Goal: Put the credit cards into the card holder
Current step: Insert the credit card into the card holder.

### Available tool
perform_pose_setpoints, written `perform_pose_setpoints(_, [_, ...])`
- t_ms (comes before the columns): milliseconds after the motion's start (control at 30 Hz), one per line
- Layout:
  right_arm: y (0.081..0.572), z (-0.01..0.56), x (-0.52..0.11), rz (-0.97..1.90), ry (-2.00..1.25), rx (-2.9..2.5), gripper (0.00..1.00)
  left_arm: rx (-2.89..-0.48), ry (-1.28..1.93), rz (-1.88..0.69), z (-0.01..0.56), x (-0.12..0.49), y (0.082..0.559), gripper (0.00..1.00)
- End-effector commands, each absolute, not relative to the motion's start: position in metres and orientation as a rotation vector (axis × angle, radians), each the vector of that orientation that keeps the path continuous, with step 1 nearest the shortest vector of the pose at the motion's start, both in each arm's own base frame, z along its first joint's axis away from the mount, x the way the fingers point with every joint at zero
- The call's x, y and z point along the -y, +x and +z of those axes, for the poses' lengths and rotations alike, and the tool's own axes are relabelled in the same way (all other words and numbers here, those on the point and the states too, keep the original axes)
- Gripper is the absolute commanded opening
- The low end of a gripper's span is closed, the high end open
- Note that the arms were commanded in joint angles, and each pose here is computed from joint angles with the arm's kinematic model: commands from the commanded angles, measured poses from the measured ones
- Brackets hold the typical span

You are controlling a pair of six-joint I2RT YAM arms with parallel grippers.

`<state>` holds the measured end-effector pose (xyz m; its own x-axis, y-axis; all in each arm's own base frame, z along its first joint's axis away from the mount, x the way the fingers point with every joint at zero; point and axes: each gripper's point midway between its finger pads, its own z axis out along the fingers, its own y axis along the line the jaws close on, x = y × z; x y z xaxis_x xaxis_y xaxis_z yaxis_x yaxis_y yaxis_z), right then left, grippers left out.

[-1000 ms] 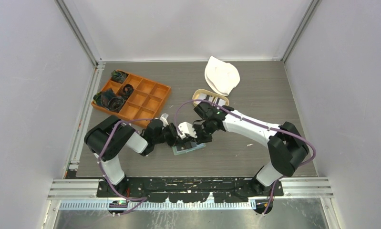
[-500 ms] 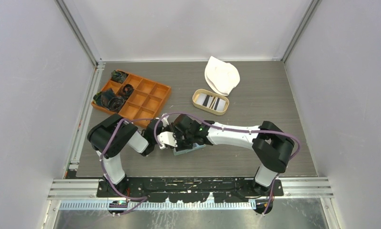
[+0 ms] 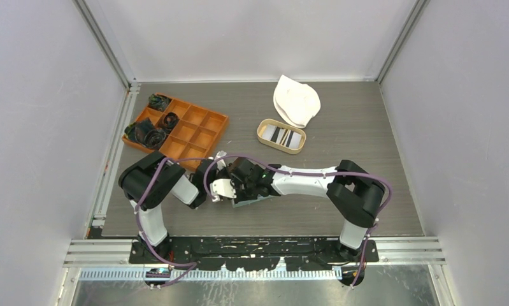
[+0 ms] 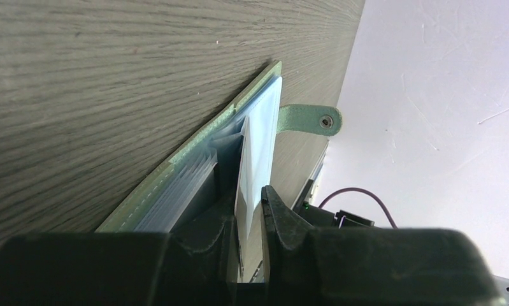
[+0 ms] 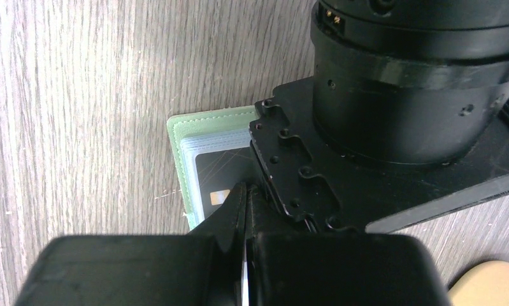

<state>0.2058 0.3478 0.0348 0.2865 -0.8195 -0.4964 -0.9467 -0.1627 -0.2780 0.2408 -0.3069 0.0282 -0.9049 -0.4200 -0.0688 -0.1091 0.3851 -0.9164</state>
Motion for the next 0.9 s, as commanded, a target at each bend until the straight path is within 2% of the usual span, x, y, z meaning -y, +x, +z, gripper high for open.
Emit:
perform_pose_setpoints(0, [0.224, 0.039, -0.342, 0.237, -1.979, -1.575, 0.01, -2.468, -0.521, -1.410, -0.004, 0.290, 0.230, 0.19])
perform_pose_setpoints(867, [0.246, 0.035, -0.288, 0.244, -1.913, -1.789, 0.01, -2.469, -0.467, -1.380, 0.014, 0.283, 0.234, 0.21])
